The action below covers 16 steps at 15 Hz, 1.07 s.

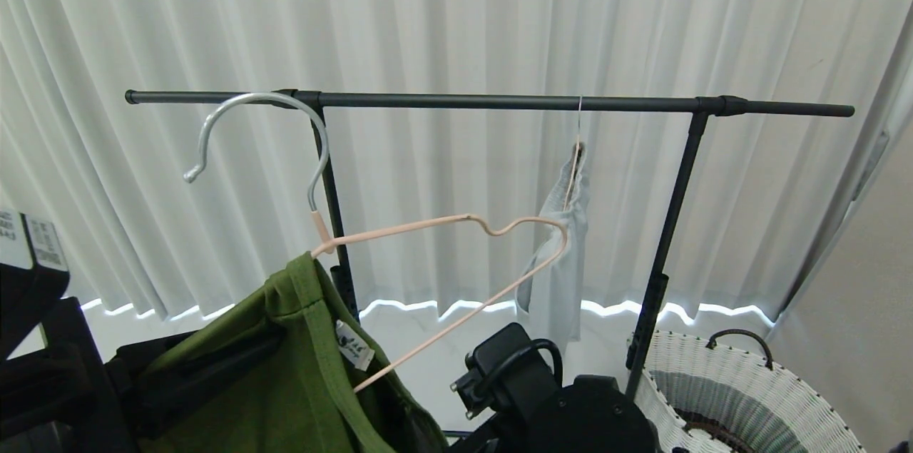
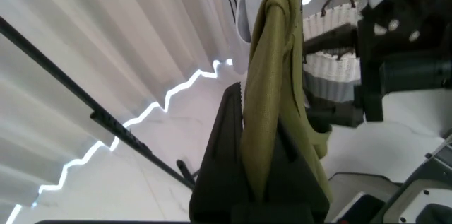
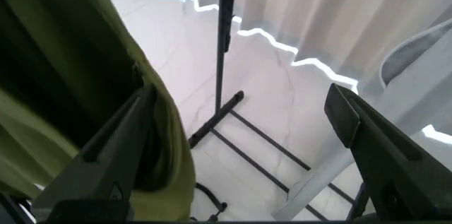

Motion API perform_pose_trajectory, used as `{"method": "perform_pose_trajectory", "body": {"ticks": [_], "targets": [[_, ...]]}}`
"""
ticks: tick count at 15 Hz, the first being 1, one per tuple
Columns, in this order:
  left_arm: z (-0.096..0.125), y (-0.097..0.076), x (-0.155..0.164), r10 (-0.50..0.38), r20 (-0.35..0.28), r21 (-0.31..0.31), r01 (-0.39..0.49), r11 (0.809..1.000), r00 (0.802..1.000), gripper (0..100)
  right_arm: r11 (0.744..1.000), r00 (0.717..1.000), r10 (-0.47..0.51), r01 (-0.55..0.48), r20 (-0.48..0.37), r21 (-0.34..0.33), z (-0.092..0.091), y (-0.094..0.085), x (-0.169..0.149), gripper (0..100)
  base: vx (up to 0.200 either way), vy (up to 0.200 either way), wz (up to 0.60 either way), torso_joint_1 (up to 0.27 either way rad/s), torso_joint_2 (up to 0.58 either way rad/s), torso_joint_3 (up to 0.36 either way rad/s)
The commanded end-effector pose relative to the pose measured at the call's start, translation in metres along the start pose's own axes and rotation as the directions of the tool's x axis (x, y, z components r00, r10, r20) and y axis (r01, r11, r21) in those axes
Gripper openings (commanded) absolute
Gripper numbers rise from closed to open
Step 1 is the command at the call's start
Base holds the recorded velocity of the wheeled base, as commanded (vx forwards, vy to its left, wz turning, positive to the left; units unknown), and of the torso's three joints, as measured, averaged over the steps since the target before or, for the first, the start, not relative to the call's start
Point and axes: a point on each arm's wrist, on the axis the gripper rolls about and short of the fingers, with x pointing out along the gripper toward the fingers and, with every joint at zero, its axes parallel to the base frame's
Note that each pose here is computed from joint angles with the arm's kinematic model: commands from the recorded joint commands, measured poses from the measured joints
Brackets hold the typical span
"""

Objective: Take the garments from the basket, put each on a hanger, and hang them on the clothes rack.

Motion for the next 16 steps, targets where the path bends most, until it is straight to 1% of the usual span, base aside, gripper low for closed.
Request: {"method": "perform_pose_trajectory", "body": {"ticks": [1,4,5,6,7,9,11,13,14,15,16], "targets": [[0.000,0.000,0.001,-0.001,-0.005,0.003,0.001,1.000,1.000,0,1.000,1.000,0.009,-0.009,-0.023,-0.018,-0.008,0.005,0.001,100,0.000,0.000,0.00,0.000,0.00,0.000],[0.000,0.000,0.000,0.000,-0.001,0.002,0.000,1.000,1.000,0,0.999,0.998,-0.003,0.000,-0.057,-0.038,-0.018,-0.001,-0.002,100,0.000,0.000,0.00,0.000,0.00,0.000],[0.000,0.000,0.000,0.001,0.001,0.002,-0.001,1.000,1.000,0,0.999,0.998,-0.016,0.013,-0.067,-0.047,-0.021,-0.005,-0.004,100,0.000,0.000,0.00,0.000,0.00,0.000],[-0.001,0.000,0.000,0.000,-0.001,0.002,0.000,1.000,1.000,0,0.998,0.996,-0.037,0.032,-0.084,-0.060,-0.024,-0.014,-0.006,100,0.000,0.000,0.00,0.000,0.00,0.000],[-0.002,0.000,-0.001,0.002,-0.001,0.002,-0.002,1.000,1.000,0,0.996,0.994,-0.058,0.051,-0.092,-0.078,-0.025,-0.023,-0.009,100,0.000,0.000,0.00,0.000,0.00,0.000],[-0.004,0.000,-0.001,0.002,-0.007,0.003,-0.002,1.000,1.000,0,0.986,0.984,-0.140,0.128,-0.109,-0.108,-0.025,-0.053,-0.014,100,0.000,0.000,0.00,0.000,0.00,0.000],[-0.006,-0.001,-0.001,-0.001,-0.014,0.005,0.001,1.000,1.000,0,0.974,0.971,-0.210,0.199,-0.111,-0.107,-0.022,-0.079,-0.020,100,0.000,0.000,0.00,0.000,0.00,0.000],[-0.014,-0.002,-0.002,-0.002,-0.031,0.016,0.003,1.000,1.000,0,0.958,0.956,-0.278,0.269,-0.097,-0.100,-0.016,-0.103,-0.025,100,0.000,0.000,0.00,0.000,0.00,0.000],[-0.023,-0.003,-0.004,-0.005,-0.048,0.049,0.008,0.999,0.999,0,0.949,0.947,-0.309,0.302,-0.082,-0.089,-0.010,-0.113,-0.027,100,0.000,0.000,0.00,0.000,0.00,0.000],[-0.030,-0.004,-0.006,-0.007,-0.057,0.075,0.011,0.997,0.998,0,0.943,0.941,-0.329,0.322,-0.076,-0.085,-0.008,-0.119,-0.028,100,0.000,0.000,0.00,0.000,0.00,0.000],[-0.043,-0.006,-0.010,-0.010,-0.076,0.114,0.019,0.993,0.997,0,0.933,0.932,-0.357,0.352,-0.065,-0.078,-0.004,-0.128,-0.029,100,0.000,0.000,0.00,0.000,0.00,0.000]]}}
